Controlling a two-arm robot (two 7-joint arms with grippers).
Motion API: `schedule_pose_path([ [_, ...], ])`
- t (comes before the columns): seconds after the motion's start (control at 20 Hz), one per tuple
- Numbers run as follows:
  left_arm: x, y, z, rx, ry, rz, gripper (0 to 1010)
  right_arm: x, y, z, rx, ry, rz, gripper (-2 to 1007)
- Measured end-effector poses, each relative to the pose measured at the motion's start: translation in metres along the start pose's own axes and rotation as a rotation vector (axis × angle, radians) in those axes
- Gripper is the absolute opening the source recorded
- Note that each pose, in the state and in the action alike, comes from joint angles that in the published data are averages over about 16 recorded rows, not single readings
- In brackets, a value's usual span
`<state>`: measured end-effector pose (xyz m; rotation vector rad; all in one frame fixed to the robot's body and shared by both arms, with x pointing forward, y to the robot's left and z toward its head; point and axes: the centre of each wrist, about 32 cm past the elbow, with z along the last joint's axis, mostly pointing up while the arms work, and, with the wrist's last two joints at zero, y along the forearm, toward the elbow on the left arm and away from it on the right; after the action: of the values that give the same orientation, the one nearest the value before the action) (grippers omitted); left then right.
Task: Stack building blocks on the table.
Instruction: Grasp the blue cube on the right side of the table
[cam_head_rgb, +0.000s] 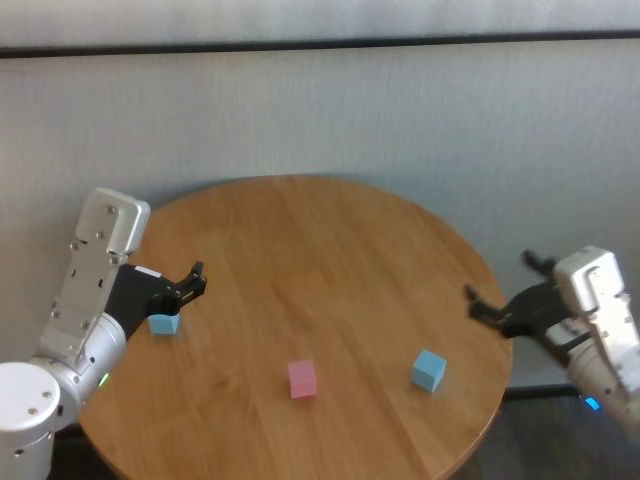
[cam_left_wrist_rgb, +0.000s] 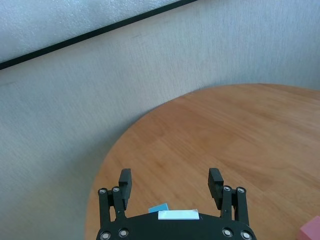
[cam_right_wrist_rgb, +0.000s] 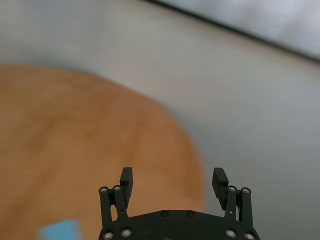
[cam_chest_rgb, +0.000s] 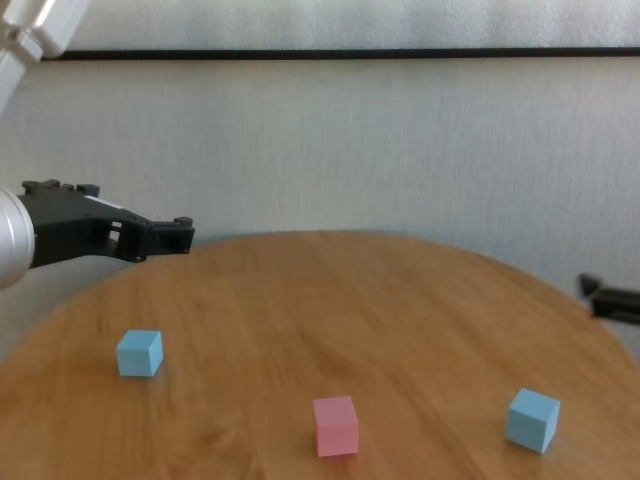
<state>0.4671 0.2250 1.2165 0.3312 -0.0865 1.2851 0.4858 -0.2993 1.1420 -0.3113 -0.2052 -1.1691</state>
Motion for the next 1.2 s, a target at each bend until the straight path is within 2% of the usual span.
schedule_pose_path([
  [0.35, -0.0014, -0.001, 0.0002, 0.003, -0.003, -0.010, 1000, -0.0115, 0.0006, 0.0066, -0.058, 0.074, 0.118, 1001],
  [0.55, -0.0019, -0.001, 0.0002, 0.003, -0.004, -0.014, 1000, -0.0154, -0.0002, 0.0090, -0.091, 0.106, 0.181, 1001],
  [0.9, -0.0025, -0.002, 0.0003, 0.005, -0.005, -0.019, 1000, -0.0148, -0.0031, 0.0095, -0.143, 0.116, 0.263, 1001],
  [1.2, -0.0027, -0.002, 0.0003, 0.005, -0.005, -0.021, 1000, -0.0132, -0.0063, 0.0069, -0.184, 0.110, 0.313, 1001],
])
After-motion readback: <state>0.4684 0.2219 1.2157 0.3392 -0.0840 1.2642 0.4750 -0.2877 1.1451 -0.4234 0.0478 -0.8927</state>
